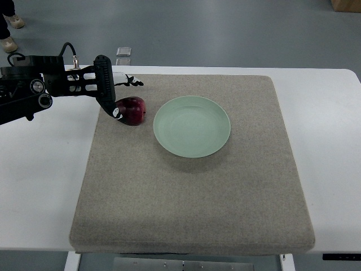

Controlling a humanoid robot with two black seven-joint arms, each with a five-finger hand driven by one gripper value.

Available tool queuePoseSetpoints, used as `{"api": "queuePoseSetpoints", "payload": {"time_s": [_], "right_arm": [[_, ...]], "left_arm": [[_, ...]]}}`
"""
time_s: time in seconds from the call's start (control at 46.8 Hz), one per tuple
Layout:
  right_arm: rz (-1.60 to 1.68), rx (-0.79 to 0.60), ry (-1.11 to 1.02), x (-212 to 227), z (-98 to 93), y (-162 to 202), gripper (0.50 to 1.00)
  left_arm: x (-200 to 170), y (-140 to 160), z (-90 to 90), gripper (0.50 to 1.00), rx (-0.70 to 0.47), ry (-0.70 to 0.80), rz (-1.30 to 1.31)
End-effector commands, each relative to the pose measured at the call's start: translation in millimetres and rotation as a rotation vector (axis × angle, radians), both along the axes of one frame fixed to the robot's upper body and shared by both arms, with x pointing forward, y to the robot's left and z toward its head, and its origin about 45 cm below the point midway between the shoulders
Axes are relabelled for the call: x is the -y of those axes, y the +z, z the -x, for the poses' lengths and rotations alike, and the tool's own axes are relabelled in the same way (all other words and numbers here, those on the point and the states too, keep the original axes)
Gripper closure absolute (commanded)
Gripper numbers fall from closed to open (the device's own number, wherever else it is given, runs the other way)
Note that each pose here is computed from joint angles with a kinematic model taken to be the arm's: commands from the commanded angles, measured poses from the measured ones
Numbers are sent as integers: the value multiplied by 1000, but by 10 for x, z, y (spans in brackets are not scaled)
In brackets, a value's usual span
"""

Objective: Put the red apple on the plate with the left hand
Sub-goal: 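Lower the left hand onto the red apple and close fingers around it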

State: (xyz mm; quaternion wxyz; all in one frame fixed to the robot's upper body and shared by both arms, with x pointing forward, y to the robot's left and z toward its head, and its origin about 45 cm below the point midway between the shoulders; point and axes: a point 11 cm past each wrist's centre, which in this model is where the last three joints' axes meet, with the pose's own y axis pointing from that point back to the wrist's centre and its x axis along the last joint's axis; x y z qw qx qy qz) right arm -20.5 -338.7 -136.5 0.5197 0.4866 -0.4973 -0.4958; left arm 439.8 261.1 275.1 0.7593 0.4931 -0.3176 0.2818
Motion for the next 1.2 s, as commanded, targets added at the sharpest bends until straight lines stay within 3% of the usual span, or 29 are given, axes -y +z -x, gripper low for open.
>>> {"api": "queuePoseSetpoints", "payload": {"time_s": [0.0, 0.342, 0.747, 1.046, 1.174], "right_arm": [[0, 0, 0, 0, 0, 0, 570], [0, 0, 0, 0, 0, 0, 570], [0, 0, 0, 0, 0, 0, 570], [0, 0, 0, 0, 0, 0, 570], [0, 0, 0, 0, 0, 0, 570]], "left_arm": [[18, -15, 8, 510, -1, -6, -1], [58, -42, 22, 531, -4, -20, -5], [25, -146, 49, 600, -12, -22, -27], [65, -237, 85, 611, -27, -31, -22], [95, -282, 101, 645, -24, -49, -39]]}}
